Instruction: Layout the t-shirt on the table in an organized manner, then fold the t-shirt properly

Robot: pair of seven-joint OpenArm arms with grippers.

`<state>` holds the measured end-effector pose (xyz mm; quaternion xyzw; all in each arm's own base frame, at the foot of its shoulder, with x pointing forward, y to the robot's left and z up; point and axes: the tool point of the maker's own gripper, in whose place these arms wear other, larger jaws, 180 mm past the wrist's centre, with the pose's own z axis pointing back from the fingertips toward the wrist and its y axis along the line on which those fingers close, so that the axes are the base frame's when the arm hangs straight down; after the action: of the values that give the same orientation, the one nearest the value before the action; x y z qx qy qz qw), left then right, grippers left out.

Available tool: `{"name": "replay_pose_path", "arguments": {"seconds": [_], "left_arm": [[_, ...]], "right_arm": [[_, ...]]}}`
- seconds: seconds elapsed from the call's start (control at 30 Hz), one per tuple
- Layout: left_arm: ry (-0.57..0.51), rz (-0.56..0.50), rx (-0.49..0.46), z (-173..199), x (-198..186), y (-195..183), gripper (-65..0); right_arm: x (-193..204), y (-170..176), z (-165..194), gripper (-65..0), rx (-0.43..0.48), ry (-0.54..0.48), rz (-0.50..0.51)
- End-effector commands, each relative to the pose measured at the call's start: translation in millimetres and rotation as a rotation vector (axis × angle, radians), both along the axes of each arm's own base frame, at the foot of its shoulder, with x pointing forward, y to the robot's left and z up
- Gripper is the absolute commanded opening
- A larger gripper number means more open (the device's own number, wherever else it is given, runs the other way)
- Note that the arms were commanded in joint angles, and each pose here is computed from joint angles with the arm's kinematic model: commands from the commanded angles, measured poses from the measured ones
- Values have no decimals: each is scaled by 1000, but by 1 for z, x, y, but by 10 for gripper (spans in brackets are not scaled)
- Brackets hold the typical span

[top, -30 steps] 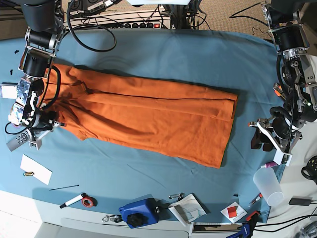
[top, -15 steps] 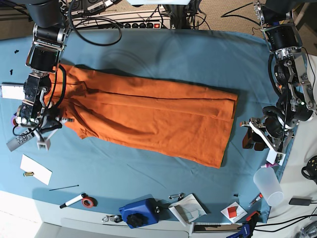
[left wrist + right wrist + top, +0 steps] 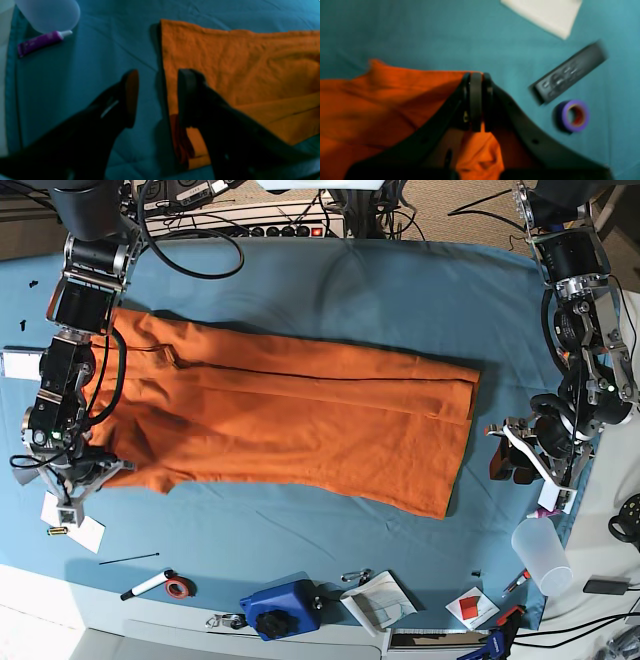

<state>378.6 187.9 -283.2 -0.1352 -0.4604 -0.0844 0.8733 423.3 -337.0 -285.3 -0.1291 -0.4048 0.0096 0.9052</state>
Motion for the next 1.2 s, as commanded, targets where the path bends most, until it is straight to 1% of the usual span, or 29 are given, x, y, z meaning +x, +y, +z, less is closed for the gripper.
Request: {"name": "replay_pose_path", "arguments": {"seconds": [0.0,0.07,0.17,0.27,0.3,0.37,0.43,0.5,0.6,0.7,0.83,0.9,1.1,1.17], "left_arm": [[-69,-2,-1,20,9,1,-385],[-79,-6,-1,21,9,1,-385],[-94,-66,19,21,7,-6,-385],[-83,-104,23,14,9,-18,-386],[-77,-122,33,9,10,-24,-386],[-59,-174,90,-3,15,-38,-386],[-39,-220,148,-12,25,-51,-385],[-39,-247,181,-12,39,-62,-385],[-43,-268,208,-5,66,-69,-385],[-10,-285,223,-4,89,-70,-385],[35,-300,216,-8,115,-65,-385],[66,-285,203,-15,122,-59,-385],[119,-224,128,-43,128,-47,-385],[141,-221,133,-53,125,-47,-385]], "right_arm": [[13,-8,31,-650,-34,-85,0],[17,-8,38,-650,-35,-94,-3],[20,-8,43,-650,-36,-107,-3],[21,-9,45,-650,-43,-115,-3],[21,-9,46,-650,-48,-120,-3],[22,-10,48,-650,-47,-131,-6],[22,-12,49,-650,-48,-139,-19],[22,-13,49,-650,-55,-134,-22],[21,-14,47,-650,-61,-124,-26],[20,-14,47,-650,-60,-122,-26],[20,-14,47,-650,-59,-122,-25],[21,-14,47,-650,-59,-122,-25],[19,-14,46,-650,-58,-113,-28],[19,-14,44,-650,-55,-106,-29]]}}
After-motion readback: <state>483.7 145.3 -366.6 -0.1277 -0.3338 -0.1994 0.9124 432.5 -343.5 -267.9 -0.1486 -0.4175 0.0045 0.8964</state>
